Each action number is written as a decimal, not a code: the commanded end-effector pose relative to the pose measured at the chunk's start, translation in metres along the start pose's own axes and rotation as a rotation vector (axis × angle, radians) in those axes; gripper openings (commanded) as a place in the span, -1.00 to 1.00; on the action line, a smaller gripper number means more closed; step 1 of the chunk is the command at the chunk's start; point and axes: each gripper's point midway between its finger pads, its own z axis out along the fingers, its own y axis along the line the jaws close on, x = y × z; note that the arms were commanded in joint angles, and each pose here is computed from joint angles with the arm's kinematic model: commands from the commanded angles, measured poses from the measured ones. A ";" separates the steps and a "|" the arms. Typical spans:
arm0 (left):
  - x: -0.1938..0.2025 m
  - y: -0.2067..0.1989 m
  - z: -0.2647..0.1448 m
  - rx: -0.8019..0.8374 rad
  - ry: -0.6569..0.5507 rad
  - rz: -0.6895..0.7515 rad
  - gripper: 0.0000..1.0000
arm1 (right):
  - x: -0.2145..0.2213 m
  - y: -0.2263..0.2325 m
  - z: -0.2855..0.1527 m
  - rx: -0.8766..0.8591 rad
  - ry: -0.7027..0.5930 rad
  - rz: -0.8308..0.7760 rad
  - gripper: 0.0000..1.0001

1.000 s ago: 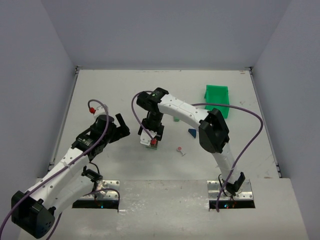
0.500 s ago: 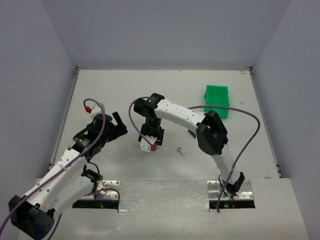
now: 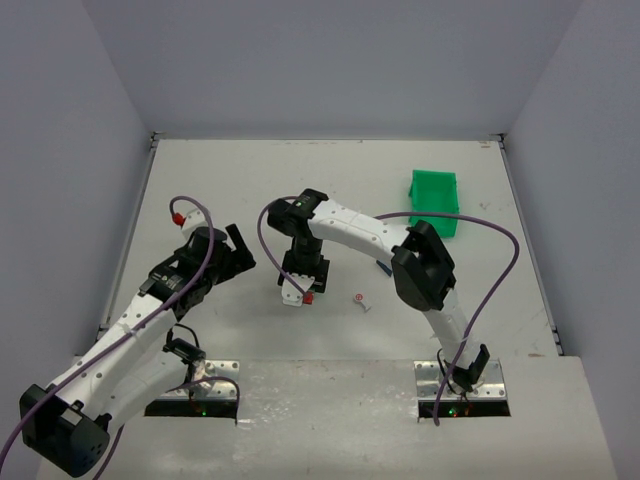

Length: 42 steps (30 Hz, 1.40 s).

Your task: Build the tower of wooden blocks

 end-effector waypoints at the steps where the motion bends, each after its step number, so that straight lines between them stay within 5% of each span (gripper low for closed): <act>1: -0.018 -0.014 -0.007 0.040 -0.051 -0.017 1.00 | -0.023 0.021 -0.005 -0.090 -0.060 -0.100 0.11; 42: -0.011 -0.017 0.001 0.040 -0.020 0.011 1.00 | -0.015 0.000 -0.004 -0.007 -0.034 -0.101 0.31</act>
